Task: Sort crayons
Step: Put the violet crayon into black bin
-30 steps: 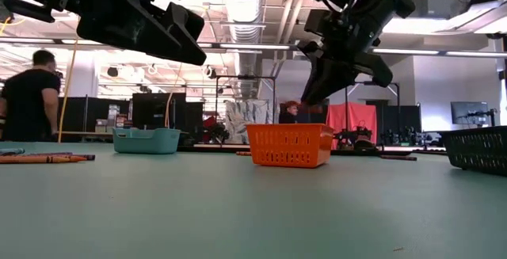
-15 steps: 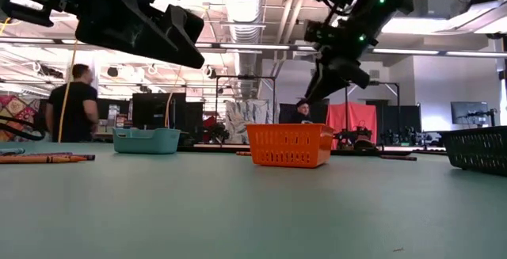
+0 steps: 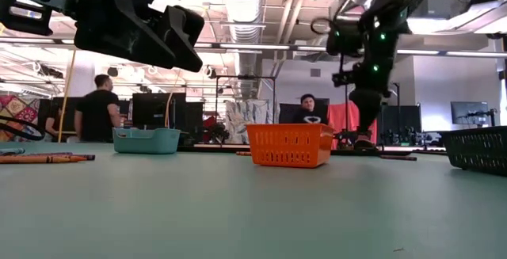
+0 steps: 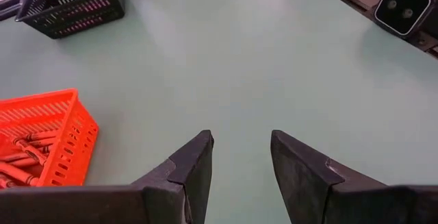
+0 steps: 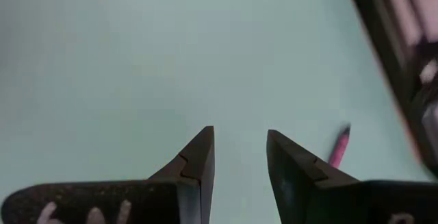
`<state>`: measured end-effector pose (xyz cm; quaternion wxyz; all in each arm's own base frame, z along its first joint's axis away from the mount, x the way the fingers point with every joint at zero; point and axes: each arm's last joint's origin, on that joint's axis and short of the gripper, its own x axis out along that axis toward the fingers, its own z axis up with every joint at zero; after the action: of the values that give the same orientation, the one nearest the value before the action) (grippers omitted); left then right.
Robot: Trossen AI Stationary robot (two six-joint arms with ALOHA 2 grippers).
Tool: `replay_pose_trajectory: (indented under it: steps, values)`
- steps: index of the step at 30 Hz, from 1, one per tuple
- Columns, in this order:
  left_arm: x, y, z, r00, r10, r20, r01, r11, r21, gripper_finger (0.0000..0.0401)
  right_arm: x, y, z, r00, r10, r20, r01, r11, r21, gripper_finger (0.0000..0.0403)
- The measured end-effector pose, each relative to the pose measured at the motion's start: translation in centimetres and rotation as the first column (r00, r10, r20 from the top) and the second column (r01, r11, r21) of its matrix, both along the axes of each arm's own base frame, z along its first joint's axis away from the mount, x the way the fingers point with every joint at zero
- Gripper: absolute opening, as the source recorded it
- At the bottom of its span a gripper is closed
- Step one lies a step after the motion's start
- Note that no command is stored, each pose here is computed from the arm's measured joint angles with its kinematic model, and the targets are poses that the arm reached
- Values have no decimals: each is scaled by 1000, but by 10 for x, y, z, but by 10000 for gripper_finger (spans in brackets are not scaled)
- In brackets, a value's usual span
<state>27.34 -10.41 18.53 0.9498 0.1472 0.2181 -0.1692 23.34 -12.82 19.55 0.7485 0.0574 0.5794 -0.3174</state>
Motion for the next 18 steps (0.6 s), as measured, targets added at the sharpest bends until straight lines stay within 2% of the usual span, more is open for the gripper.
replay_pose_trajectory:
  steps: [6, 13, 18]
  values:
    - [0, 0, 0, 1000, -3, 2, 3, 1000, 5, 139, -29, -30, -11, 986, -163, -25, 164, 985, 44, 126]
    - [0, 0, 0, 1000, -3, -1, 3, 1000, 6, 139, -64, -57, -22, 945, -322, -59, 326, 943, 65, 126]
    - [0, 0, 0, 1000, -3, -2, 3, 1000, 6, 139, -86, -73, -29, 917, -398, 5, 393, 908, 145, 126]
